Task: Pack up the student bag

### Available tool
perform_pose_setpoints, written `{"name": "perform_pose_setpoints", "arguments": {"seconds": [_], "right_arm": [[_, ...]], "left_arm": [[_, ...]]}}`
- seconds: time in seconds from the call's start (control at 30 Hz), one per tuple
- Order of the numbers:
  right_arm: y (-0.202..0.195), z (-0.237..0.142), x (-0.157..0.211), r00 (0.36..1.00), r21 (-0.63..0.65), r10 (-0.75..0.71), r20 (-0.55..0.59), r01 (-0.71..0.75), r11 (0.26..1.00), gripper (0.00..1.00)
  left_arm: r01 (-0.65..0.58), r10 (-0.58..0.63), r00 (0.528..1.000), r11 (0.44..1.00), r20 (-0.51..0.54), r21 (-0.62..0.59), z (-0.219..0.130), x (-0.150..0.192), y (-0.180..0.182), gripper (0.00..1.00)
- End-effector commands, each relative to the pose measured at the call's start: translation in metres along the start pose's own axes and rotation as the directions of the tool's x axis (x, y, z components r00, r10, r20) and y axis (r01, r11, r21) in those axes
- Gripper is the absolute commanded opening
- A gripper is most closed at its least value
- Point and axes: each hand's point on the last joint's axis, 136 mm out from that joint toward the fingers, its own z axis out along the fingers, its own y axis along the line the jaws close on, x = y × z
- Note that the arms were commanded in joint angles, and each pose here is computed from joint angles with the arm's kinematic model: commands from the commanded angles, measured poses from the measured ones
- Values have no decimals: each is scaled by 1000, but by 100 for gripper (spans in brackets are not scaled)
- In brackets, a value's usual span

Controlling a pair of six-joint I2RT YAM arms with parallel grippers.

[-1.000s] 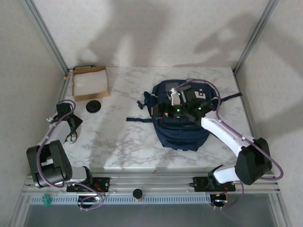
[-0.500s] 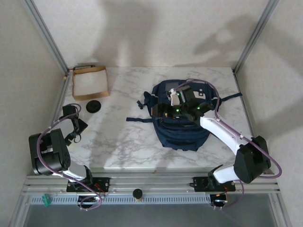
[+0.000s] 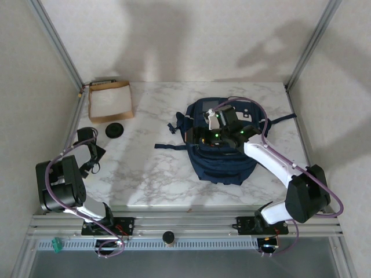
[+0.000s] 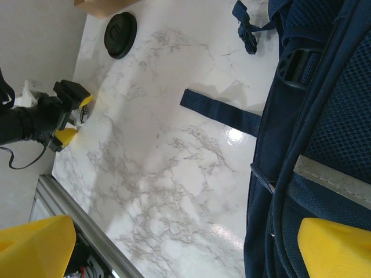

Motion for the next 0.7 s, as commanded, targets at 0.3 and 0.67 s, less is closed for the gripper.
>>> {"name": "perform_pose_setpoints", "arguments": {"seconds": [0.3, 0.67], "right_arm": [[-2, 0, -12, 1000, 3, 0, 25, 0, 1000, 99], [0, 0, -12, 1000, -10, 3, 24, -3, 1000, 99]], "left_arm": [[34, -33, 999, 998, 28, -61, 22, -11, -4, 99], [21, -20, 1000, 999, 16, -34, 26, -3, -8, 68]]}}
